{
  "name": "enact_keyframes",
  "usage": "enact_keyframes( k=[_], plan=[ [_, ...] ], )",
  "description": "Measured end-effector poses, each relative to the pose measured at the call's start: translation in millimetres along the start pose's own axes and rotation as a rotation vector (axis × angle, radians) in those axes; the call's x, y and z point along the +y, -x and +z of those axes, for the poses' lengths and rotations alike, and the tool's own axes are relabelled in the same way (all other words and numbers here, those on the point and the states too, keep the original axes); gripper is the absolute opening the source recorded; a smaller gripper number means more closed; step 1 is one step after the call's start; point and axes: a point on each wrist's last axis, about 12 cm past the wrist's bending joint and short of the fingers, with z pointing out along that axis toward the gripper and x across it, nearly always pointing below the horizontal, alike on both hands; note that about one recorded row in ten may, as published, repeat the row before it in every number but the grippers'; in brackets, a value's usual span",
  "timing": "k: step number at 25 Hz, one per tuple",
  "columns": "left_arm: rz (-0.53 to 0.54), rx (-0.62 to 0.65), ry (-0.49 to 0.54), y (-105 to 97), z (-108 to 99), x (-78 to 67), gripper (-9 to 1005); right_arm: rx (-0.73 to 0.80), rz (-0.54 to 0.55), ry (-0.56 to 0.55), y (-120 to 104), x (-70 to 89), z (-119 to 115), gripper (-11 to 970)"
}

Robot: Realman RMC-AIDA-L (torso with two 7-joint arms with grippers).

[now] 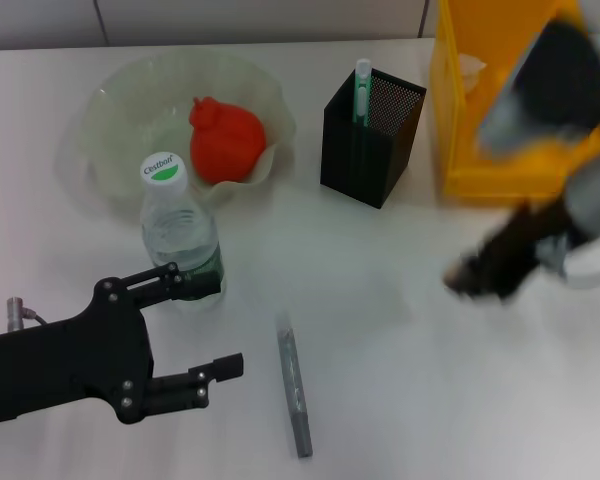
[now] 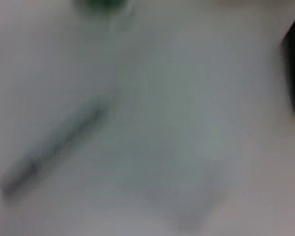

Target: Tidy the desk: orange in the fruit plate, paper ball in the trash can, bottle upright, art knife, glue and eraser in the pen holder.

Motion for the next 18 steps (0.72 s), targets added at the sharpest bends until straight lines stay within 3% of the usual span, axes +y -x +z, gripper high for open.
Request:
enact_keyframes(
  k=[4, 7, 10, 15, 18],
  plan=[
    [-0.001, 0.0, -0.004, 0, 1, -0.1, 761, -0.33, 0.098, -0.073, 10, -25.4, -49, 266],
    [-0.002, -0.003, -0.008, 0, 2, 0.3, 761, -0.467, 0.125, -0.185, 15, -45.1, -59, 277],
    [-0.007, -0.004, -0.009, 0, 2, 0.0, 761, -0.527, 0.125, -0.242, 24, -62.2, -50, 289],
    [-0.028, -0.008, -0.02, 2, 3, 0.2, 761, -0.521, 0.13, -0.222, 46, -80.7, -20, 308],
    [-0.025, -0.017, -0.041, 4, 4, -0.8, 761, -0.509, 0.133, -0.183, 55, -84.1, -5, 319]
  ],
)
